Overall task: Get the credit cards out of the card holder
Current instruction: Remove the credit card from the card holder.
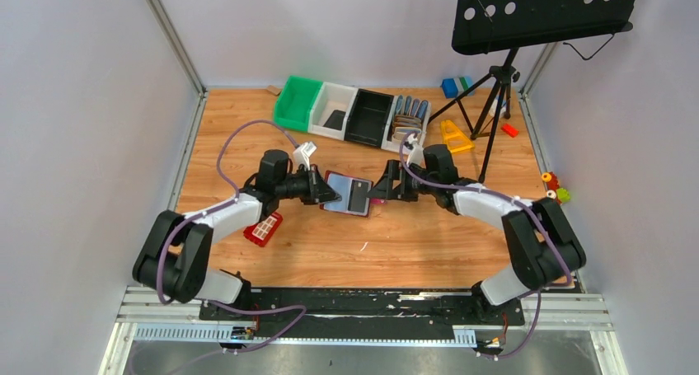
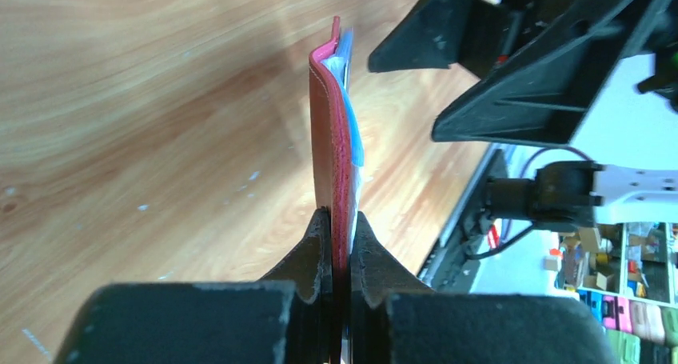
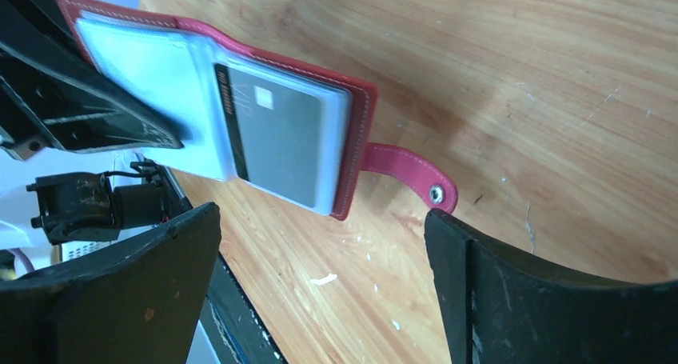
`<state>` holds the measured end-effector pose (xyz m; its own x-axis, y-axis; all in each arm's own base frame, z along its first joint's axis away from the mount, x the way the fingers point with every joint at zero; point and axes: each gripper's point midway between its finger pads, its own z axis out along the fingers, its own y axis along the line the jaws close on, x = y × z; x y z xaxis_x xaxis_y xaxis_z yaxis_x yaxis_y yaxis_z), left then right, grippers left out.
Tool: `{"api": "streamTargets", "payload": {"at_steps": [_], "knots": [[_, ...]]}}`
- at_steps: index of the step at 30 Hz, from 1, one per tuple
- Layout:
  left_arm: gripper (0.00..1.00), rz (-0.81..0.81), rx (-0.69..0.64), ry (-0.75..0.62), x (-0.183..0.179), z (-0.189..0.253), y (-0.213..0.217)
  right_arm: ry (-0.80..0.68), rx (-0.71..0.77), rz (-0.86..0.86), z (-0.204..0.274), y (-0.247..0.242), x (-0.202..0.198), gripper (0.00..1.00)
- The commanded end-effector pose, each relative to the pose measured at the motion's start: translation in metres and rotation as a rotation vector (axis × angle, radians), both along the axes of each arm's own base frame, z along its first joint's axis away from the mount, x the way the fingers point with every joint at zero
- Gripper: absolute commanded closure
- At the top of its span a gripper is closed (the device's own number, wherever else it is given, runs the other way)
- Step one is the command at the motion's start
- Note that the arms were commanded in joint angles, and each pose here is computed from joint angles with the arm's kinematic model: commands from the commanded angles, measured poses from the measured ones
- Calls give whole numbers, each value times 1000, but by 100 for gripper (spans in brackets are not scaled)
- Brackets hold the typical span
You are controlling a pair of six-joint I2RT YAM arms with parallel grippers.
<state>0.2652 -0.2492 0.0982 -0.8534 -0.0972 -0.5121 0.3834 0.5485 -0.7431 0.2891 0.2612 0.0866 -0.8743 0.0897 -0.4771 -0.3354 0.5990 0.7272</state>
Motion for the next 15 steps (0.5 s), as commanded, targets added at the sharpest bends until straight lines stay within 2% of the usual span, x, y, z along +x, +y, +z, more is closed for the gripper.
{"api": "streamTargets", "payload": {"at_steps": [1, 9, 15], "knots": [[100, -37, -136, -81, -8, 57, -9, -155, -11, -4, 31, -11, -4, 0], [100, -112, -380, -164, -31, 138, -18, -409, 163, 28, 113, -13, -31, 0], [100, -90, -469, -231, -36, 173, -14, -382, 196, -29, 122, -19, -39, 1]]}}
